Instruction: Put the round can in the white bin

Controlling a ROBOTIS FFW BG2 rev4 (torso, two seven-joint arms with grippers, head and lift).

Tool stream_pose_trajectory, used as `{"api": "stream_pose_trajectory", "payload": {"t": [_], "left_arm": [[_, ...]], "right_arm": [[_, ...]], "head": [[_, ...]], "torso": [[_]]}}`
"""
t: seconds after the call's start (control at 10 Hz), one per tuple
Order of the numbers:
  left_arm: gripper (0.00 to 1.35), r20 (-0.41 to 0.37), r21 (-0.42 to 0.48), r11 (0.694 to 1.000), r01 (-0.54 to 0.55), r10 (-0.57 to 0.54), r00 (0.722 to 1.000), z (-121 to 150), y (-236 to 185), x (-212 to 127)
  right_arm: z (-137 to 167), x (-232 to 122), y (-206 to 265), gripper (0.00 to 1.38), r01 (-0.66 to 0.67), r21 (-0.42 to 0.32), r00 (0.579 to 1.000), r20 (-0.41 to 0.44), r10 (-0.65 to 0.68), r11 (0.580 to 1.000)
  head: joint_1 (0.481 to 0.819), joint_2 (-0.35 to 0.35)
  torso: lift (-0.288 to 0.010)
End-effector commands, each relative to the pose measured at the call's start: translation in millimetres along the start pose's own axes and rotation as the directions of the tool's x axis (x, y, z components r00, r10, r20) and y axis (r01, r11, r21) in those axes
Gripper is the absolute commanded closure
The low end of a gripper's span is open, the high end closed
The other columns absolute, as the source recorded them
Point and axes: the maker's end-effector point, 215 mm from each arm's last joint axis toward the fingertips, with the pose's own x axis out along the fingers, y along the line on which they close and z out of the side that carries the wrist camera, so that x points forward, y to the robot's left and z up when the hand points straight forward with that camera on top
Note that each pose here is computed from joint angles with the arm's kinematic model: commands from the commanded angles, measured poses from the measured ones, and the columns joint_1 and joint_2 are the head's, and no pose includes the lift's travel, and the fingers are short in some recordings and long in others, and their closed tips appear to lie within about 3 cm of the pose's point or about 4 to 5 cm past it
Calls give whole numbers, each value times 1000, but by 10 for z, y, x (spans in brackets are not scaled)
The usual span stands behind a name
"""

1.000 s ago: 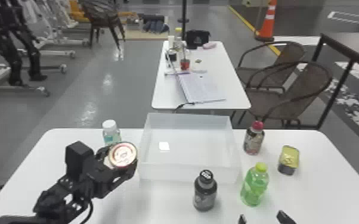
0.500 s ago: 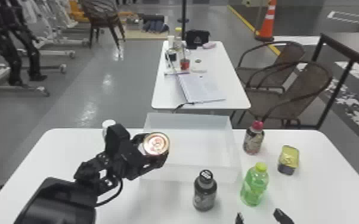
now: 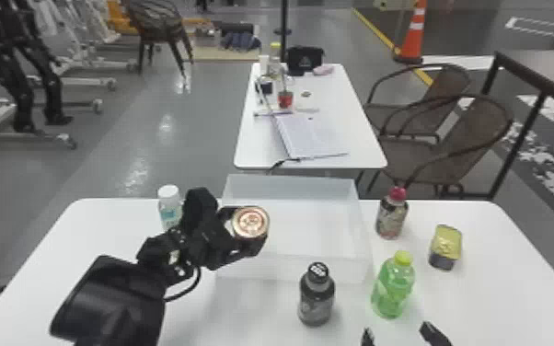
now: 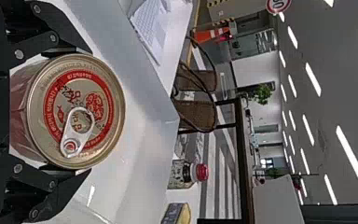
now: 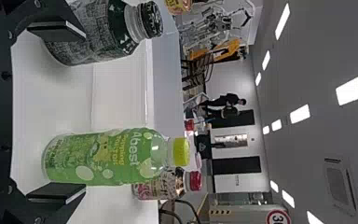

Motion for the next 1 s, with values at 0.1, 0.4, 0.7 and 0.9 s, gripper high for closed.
{"api": "stream_pose_trajectory", "payload": {"t": [0.1,0.4,0.7,0.9], "left_arm": [[56,5,7,1000,-8,8,1000,3,15,8],[165,42,-6,1000,-10,10,999,109,-5,-11],[167,94,-113,984,-138,148,984,-29,100,-514],[167,81,-208,934,-291,313,946,-320,266,-1107]], "right_arm": [[-2,-1,-1,154,0,4,1000,0,0,1000],[-2,-1,-1,154,0,4,1000,0,0,1000],[-1,-5,2,154,-1,2,1000,0,1,1000],[-6,-31,-9,154,1,-1,1000,-2,-1,1000]], "head": [[549,0],[549,0],[549,0],[549,0]], "torso": [[-100],[-100],[-100],[-100]]}}
